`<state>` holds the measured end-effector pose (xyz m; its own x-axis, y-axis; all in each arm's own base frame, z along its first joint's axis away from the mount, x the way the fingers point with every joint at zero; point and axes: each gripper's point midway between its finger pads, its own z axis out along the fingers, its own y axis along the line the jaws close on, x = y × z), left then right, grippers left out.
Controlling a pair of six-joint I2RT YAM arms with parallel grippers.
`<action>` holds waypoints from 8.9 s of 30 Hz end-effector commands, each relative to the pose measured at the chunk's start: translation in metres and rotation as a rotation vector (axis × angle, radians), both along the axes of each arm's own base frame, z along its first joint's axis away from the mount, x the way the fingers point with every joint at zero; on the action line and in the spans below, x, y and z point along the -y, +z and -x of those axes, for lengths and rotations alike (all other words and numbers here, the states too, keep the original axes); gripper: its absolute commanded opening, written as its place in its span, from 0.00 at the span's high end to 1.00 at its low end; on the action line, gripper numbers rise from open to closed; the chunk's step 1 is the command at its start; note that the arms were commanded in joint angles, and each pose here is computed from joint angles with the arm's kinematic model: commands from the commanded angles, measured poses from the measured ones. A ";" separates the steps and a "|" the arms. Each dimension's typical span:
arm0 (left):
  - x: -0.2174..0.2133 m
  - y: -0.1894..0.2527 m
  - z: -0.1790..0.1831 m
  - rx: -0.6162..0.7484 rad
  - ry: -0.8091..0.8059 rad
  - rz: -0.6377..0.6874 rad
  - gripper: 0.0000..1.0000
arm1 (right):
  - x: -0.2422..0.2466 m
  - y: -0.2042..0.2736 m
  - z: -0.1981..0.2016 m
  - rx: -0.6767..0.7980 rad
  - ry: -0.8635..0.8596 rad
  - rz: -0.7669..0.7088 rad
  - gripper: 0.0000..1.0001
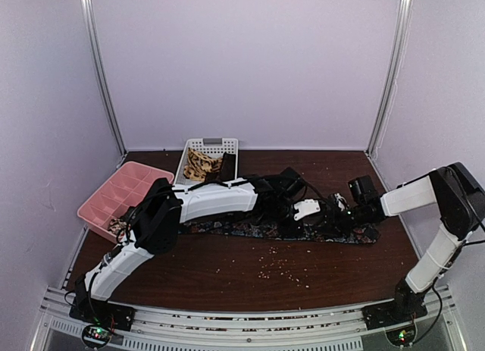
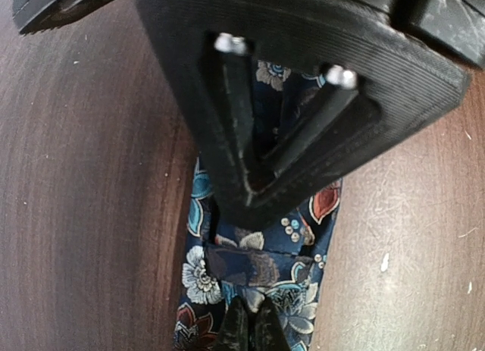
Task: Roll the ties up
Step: Tie the tie at the center of the board, then move the tie to the center of the board, then smooth out the tie at the center of the board.
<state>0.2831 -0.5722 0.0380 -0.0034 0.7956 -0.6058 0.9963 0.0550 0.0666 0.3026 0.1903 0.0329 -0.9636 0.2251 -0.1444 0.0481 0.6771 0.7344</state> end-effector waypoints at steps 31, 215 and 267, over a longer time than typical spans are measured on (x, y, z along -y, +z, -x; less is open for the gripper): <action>-0.167 0.002 -0.081 -0.136 0.345 -0.061 0.42 | 0.114 0.017 0.010 0.059 -0.308 0.145 1.00; -0.150 0.042 0.033 0.028 0.045 0.036 0.18 | 0.042 0.022 0.021 0.117 -0.168 0.368 0.00; -0.180 0.027 0.014 0.124 0.089 -0.061 0.60 | 0.120 0.000 0.043 0.017 -0.256 0.457 0.00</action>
